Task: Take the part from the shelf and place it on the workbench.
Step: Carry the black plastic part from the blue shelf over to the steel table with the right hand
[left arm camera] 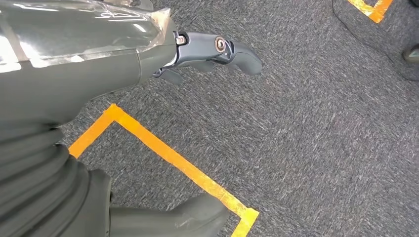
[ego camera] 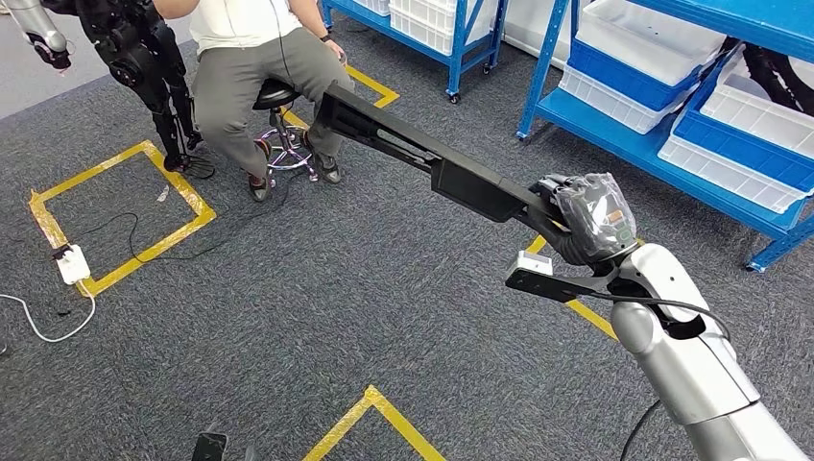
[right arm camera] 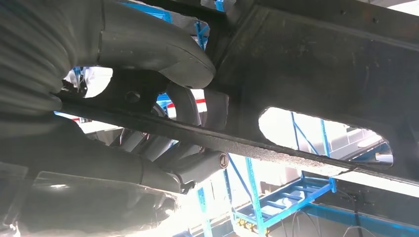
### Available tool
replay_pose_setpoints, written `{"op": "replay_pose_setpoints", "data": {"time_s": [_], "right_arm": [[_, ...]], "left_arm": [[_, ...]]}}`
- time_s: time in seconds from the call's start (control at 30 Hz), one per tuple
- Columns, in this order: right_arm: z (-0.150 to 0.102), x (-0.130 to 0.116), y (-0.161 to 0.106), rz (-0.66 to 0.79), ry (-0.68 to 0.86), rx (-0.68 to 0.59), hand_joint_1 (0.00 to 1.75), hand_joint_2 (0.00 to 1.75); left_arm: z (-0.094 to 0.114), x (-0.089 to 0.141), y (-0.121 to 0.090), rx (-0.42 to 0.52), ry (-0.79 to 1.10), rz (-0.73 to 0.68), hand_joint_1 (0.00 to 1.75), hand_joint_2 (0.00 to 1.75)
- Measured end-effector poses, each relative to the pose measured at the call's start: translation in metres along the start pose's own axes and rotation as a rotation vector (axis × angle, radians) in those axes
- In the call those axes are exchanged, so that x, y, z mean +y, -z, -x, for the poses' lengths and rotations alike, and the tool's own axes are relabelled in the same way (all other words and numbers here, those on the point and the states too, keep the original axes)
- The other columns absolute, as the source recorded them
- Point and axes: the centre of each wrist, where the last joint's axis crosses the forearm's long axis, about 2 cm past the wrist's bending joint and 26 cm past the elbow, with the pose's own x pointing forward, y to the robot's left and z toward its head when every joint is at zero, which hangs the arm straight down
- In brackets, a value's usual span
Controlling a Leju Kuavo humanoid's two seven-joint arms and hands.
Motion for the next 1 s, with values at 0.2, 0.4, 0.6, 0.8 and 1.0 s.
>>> {"op": "replay_pose_setpoints", "data": {"time_s": [0.2, 0.4, 0.6, 0.8, 1.0], "right_arm": [[-0.0002, -0.0004, 0.0001, 0.002, 0.002, -0.003, 1.75, 1.75], [-0.0022, 0.0012, 0.0007, 0.003, 0.01, -0.006, 1.75, 1.75], [-0.0046, 0.0008, 0.0039, 0.012, 0.022, -0.01, 1.75, 1.75], [-0.0051, 0.0026, 0.0045, 0.009, 0.031, -0.01, 1.75, 1.75], [-0.0062, 0.0021, 0.0073, 0.011, 0.03, -0.019, 1.75, 1.75]], "left_arm": [[0.0019, 0.001, -0.0017, 0.005, 0.004, -0.004, 0.0, 1.75], [0.0026, 0.0034, -0.0016, 0.007, 0.008, -0.016, 0.0, 1.75], [0.0036, 0.0044, -0.0024, 0.011, 0.011, -0.028, 0.0, 1.75], [0.0064, 0.0034, -0.0062, 0.02, 0.012, -0.028, 0.0, 1.75], [0.0078, 0.0047, -0.0073, 0.023, 0.015, -0.03, 0.0, 1.75]]}}
